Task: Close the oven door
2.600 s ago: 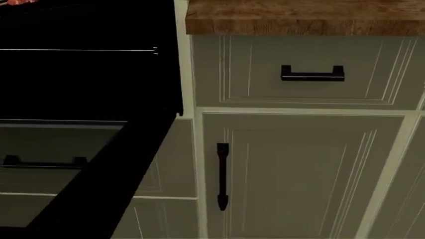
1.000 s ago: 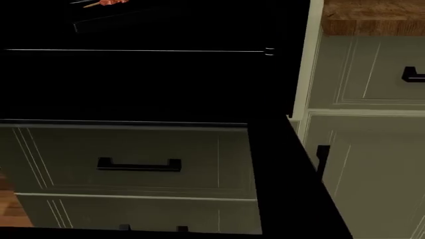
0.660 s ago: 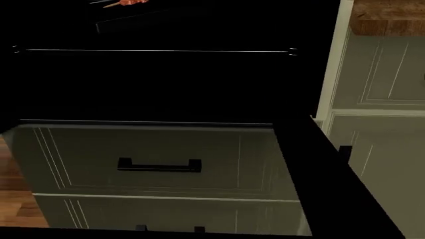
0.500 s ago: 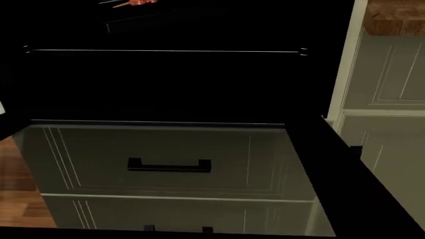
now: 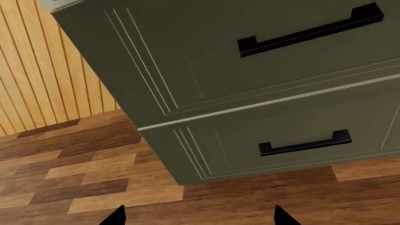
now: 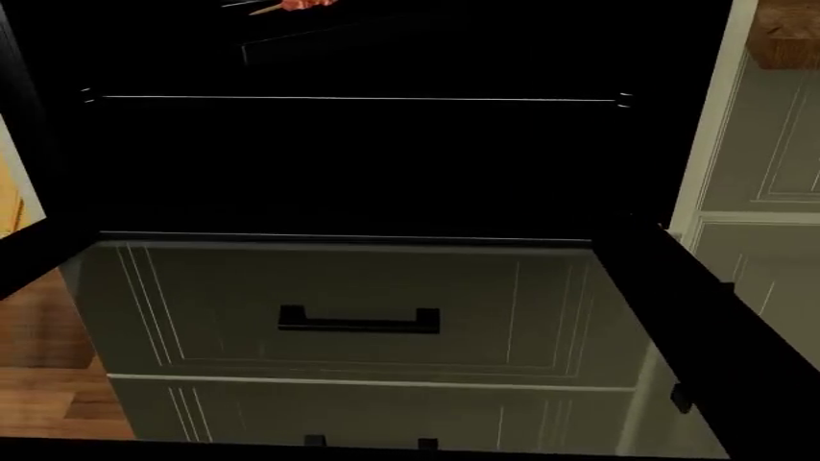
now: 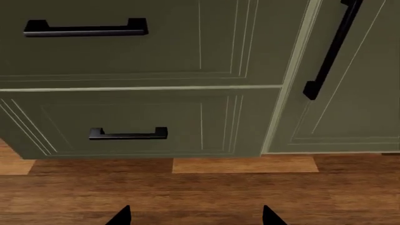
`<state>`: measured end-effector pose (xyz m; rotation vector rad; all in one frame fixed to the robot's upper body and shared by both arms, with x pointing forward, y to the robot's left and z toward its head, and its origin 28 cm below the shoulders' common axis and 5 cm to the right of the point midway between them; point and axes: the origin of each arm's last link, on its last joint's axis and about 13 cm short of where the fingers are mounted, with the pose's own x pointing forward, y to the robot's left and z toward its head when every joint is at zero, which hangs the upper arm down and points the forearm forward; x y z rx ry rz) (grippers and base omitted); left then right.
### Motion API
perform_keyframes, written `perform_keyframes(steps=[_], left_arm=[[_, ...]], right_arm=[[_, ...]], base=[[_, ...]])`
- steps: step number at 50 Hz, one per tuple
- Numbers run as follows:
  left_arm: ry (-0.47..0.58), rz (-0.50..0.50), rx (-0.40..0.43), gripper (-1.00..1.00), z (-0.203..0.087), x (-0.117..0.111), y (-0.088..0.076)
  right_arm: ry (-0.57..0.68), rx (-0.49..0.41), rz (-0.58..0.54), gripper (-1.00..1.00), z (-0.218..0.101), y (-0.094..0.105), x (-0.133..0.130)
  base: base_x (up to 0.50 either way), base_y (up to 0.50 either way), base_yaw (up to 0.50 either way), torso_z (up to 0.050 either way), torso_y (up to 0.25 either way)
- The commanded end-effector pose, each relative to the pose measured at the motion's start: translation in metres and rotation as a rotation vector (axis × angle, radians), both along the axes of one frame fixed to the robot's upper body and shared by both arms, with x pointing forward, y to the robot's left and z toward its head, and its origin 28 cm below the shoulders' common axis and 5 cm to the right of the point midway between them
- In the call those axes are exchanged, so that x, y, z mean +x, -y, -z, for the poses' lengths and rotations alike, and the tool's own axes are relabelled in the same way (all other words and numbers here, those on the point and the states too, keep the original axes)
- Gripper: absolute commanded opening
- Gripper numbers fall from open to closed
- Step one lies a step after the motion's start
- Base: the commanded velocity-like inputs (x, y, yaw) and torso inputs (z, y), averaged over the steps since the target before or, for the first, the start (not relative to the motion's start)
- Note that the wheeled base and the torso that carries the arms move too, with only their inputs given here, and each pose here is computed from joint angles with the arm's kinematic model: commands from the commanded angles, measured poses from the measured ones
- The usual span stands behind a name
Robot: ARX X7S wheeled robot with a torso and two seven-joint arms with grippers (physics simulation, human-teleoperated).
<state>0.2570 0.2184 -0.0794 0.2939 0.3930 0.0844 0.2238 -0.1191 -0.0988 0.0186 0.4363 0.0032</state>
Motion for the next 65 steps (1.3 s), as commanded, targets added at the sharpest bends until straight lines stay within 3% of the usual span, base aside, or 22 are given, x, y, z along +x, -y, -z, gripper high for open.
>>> perform_keyframes(steps=[1,50,65], left_arm=[[0.004,0.009,-0.003,1.0,0.0011,-0.0017,0.0014],[0.01,0.012,-0.002,1.0,-0.001,0.0012,0.0016],[0.013,0.01,-0.006,1.0,-0.0028,0.0038,0.0005]], right_arm=[[-0.002,0.001,0.004,1.0,-0.0003,0.0003,0.0007],[0.012,-0.003,0.006,1.0,-0.0011,0.0006,0.0014],[0.032,0.0,0.004,1.0,-0.0023,0.0008,0.0027]], base=[[0.0,0.0,0.0,0.0,0.0],[0.2,0.0,0.0,0.0,0.0],[0.01,0.0,0.0,-0.002,0.0]])
